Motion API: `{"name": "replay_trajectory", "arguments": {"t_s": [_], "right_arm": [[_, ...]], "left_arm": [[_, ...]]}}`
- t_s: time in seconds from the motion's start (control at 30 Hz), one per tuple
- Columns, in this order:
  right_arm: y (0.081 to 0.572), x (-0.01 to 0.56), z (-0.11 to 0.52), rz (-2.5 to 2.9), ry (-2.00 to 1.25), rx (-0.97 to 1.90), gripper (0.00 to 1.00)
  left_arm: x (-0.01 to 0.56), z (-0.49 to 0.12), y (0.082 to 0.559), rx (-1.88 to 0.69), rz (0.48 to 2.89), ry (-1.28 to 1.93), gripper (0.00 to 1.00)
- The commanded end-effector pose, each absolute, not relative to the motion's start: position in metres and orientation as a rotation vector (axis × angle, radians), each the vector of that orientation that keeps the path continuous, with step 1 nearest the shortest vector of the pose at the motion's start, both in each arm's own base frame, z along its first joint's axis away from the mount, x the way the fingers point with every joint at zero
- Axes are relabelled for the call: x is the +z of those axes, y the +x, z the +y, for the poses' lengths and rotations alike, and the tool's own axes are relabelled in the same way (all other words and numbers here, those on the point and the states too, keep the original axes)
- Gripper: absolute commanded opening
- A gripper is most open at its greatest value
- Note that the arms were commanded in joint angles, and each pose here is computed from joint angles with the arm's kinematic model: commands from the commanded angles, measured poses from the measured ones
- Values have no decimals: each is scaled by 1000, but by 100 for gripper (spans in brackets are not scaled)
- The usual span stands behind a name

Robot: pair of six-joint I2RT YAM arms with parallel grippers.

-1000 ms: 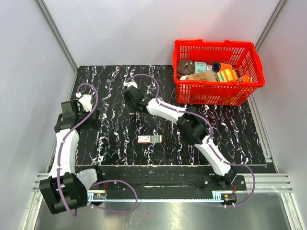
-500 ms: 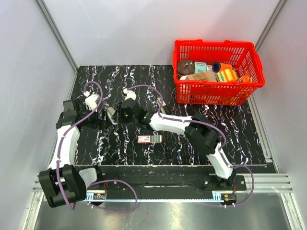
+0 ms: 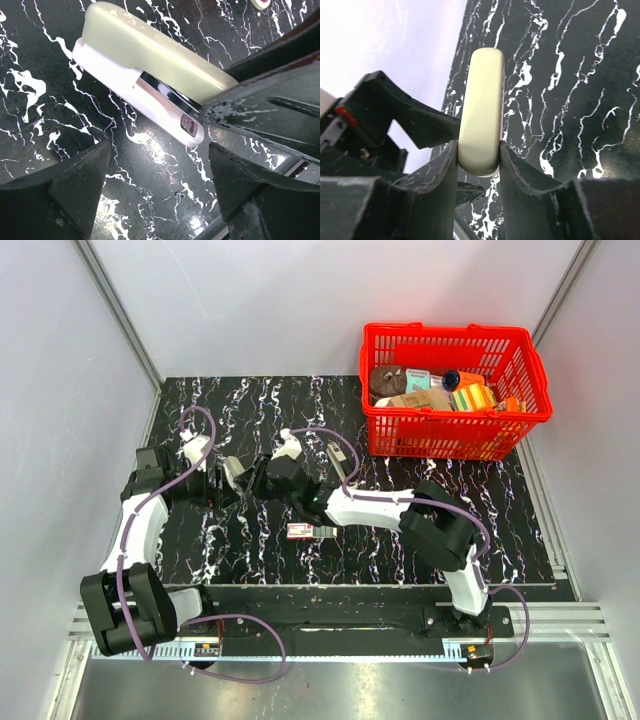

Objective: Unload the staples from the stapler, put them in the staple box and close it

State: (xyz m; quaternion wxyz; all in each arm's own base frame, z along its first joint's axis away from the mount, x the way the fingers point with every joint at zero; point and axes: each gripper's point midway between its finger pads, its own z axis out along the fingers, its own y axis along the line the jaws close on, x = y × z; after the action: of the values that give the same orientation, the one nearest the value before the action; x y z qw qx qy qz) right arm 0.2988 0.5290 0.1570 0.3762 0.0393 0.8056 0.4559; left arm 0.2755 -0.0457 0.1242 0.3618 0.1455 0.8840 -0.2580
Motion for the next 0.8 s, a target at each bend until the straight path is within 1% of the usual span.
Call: {"name": "replay_trajectory", "arguments": {"t_s": [0.0,0.07,0.27,0.33,0.5,0.77], "right_arm": [[293,240,534,1852,202,1369,0],[288,244,536,1844,198,1389,0],[276,243,545,1844,199,1441,0],[272,244,546,1847,195,1453,0],[266,239,547,1869,186,1477,0],[253,219,546,1922,162,1485,0]], "left_arm": [[140,-55,288,-731,2176,416,78],[140,-58,287,-757,2172,421,73],[140,-58,290,-767,2166,427,72],[142,-57,291,-757,2164,431,68],[141,-54,291,-722,2165,447,42],[145,-54,287,-695,2148,484,8]]}}
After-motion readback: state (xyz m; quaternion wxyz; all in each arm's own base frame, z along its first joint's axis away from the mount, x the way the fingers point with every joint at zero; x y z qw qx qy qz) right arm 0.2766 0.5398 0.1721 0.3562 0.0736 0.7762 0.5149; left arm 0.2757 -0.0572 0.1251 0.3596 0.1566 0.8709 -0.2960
